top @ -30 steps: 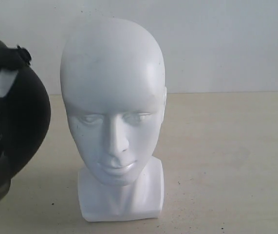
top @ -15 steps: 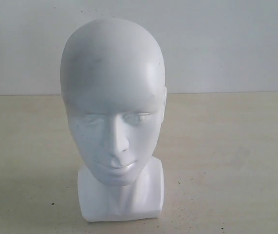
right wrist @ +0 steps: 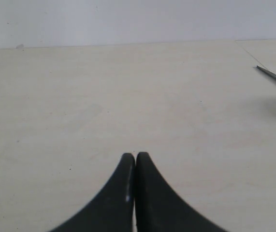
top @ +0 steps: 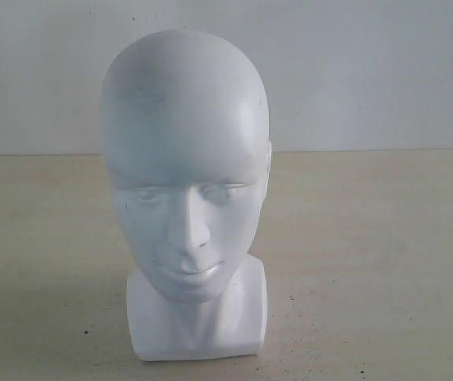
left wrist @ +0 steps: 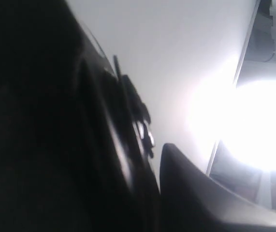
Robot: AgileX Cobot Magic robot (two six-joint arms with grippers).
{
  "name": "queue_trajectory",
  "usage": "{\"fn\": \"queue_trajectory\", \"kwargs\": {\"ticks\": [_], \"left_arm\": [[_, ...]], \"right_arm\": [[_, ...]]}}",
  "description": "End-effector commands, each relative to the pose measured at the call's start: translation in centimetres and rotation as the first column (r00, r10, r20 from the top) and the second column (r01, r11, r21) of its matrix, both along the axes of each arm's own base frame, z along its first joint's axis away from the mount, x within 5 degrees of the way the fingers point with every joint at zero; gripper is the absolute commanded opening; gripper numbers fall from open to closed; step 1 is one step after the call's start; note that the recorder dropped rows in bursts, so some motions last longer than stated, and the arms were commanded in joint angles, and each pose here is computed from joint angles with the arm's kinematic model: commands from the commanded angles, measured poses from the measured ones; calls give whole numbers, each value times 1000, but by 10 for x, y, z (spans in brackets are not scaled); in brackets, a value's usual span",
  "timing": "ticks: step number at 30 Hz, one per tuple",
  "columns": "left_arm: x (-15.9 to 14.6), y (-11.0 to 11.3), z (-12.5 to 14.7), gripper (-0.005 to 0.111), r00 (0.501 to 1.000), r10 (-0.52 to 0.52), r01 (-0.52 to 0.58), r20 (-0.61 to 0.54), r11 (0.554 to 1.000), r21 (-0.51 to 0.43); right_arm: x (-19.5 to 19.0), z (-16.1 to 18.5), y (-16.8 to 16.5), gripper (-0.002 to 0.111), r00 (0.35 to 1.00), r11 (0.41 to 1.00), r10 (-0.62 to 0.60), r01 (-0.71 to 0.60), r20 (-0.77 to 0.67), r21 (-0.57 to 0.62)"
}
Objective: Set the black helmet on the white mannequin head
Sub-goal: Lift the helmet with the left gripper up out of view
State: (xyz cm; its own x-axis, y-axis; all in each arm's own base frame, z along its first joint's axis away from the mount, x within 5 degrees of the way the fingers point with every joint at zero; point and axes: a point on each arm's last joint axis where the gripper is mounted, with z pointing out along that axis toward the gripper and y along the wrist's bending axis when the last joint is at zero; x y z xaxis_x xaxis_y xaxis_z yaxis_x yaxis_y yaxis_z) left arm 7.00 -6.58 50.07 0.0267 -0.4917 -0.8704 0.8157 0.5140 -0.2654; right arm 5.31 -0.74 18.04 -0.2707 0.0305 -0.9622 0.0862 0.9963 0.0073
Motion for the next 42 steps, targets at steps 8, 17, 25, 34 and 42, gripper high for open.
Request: {"fn": "queue_trajectory", "kwargs": {"ticks": [8,17,25,34,42], "left_arm": [[1,-2,16,4,994,-4,0,108,1000,31],[15,-4,10,4,992,40,-55,121,990,127],[16,10,23,4,970,242,-242,15,963,117],[13,41,43,4,870,443,-475,-217,871,-126],[9,52,52,4,888,374,-454,-266,801,-390]], "right_arm": [[0,1,0,0,1000,1000,0,0,16,-7],[0,1,0,0,1000,1000,0,0,16,-7],[0,1,0,0,1000,1000,0,0,16,-7],[0,1,0,0,1000,1000,0,0,16,-7],[0,1,0,0,1000,1000,0,0,16,-7]]}}
